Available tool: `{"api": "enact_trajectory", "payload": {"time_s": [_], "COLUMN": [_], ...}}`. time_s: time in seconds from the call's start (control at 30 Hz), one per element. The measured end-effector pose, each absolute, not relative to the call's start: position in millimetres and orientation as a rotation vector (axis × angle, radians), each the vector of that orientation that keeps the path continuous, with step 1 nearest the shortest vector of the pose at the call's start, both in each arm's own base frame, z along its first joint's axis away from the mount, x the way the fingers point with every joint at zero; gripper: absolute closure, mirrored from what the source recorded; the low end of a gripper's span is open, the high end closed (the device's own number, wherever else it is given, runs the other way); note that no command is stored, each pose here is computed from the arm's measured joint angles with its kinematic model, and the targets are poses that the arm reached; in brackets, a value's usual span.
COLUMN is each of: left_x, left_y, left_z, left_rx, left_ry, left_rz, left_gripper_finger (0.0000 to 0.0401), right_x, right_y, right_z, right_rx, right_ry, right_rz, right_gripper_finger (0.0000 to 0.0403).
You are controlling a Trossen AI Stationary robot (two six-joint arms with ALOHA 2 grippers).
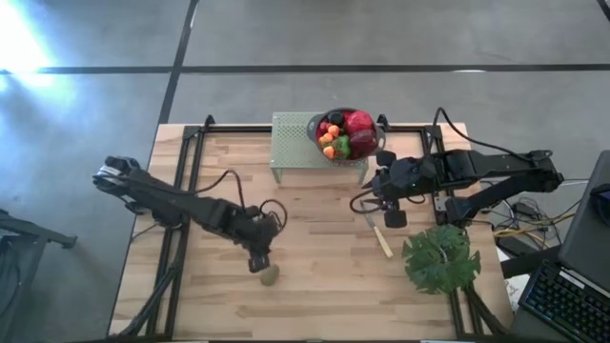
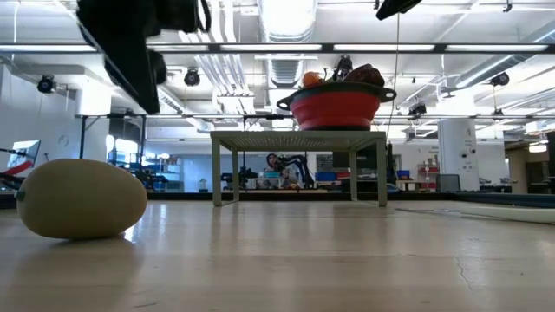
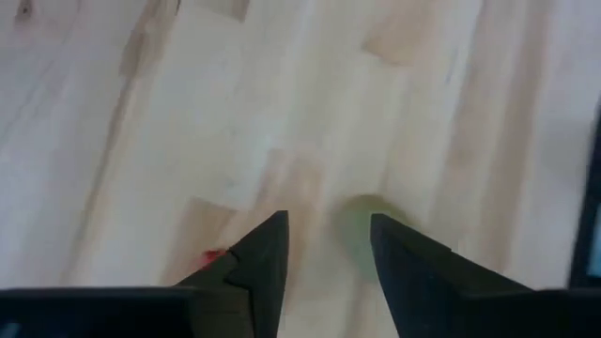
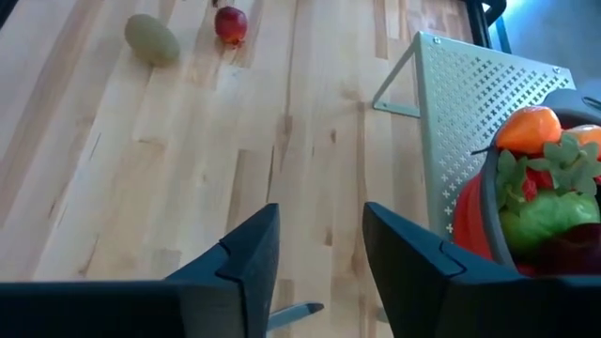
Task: Pick & Place Fruit
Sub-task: Put the brown kiwi into the black strainer bowl on the shelf
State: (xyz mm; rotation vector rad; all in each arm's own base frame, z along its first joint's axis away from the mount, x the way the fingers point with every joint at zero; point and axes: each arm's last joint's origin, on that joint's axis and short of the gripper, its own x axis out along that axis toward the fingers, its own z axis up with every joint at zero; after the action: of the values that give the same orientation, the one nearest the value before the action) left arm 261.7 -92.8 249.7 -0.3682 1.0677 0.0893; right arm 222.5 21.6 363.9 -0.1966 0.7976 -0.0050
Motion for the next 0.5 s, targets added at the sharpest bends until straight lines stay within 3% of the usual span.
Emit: {"api": "enact_trajectory", "payload": {"time_s": [0.17, 0.5], "left_x": [260, 270], "left_y": [-121, -144], "left_z": [257, 265], "left_rx": [-0.497, -0.556], "left_ry": [0.959, 0.816], "left_rz": [0.105, -0.055], "left_gripper_finger": [0.0249, 0.0242], "right_x": [223, 221], "right_y": [22, 21], "right_z": [364, 363], "right_rx": [-0.230, -0.205], "right_ry": [0.797, 0.818], "right_rz": [0.009, -0.001], "right_gripper_finger": [0.0269, 0.0297]}}
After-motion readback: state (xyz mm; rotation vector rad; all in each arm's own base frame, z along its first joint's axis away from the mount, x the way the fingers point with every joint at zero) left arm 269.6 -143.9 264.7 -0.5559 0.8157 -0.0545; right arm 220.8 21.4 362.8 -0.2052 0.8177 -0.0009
